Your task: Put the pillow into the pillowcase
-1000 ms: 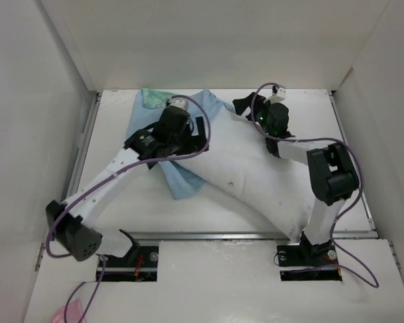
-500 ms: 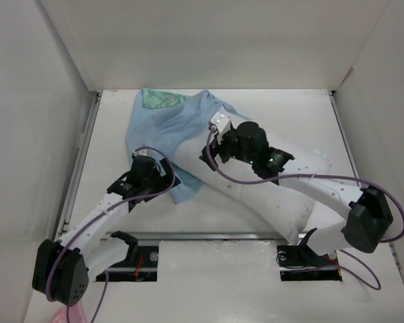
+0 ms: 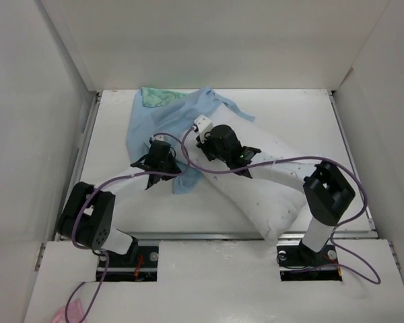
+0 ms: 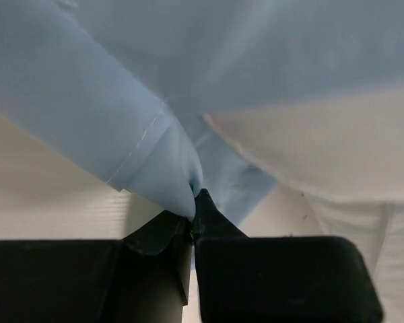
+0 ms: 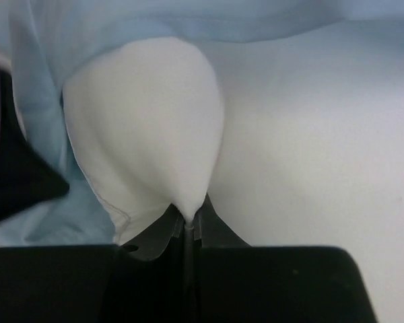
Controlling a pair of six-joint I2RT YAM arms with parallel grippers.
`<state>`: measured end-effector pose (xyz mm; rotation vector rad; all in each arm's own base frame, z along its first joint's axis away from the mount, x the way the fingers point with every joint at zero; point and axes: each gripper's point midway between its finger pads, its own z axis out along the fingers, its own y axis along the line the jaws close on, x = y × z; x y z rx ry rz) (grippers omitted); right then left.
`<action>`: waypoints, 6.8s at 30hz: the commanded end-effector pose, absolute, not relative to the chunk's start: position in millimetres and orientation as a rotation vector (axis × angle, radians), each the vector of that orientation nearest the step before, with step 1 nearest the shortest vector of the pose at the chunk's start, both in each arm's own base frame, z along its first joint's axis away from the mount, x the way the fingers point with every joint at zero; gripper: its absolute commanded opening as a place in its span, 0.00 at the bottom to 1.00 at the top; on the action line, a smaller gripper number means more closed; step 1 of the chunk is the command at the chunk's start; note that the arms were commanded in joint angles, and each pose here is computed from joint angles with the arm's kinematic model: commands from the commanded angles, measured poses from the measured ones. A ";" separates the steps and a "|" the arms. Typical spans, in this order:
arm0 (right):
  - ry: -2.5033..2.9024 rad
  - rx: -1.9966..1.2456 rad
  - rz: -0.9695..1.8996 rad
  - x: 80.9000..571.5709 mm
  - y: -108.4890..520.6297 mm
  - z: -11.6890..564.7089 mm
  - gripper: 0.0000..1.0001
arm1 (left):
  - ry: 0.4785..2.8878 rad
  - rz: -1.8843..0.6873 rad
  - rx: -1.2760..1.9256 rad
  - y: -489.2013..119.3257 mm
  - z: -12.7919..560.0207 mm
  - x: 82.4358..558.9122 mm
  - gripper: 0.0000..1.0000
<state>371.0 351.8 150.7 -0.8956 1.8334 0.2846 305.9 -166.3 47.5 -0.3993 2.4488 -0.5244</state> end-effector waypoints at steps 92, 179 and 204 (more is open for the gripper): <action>1.396 -1.081 0.916 402.1 311.8 284.2 0.00 | 1.834 -0.099 0.176 -278.7 343.3 540.8 0.00; 1.890 -0.482 0.321 326.8 305.8 251.4 0.00 | 2.471 -0.474 -0.214 -201.8 23.7 337.7 0.00; 1.260 0.531 0.264 464.1 242.4 343.1 0.00 | 2.442 -1.374 0.192 -268.7 240.1 86.2 0.00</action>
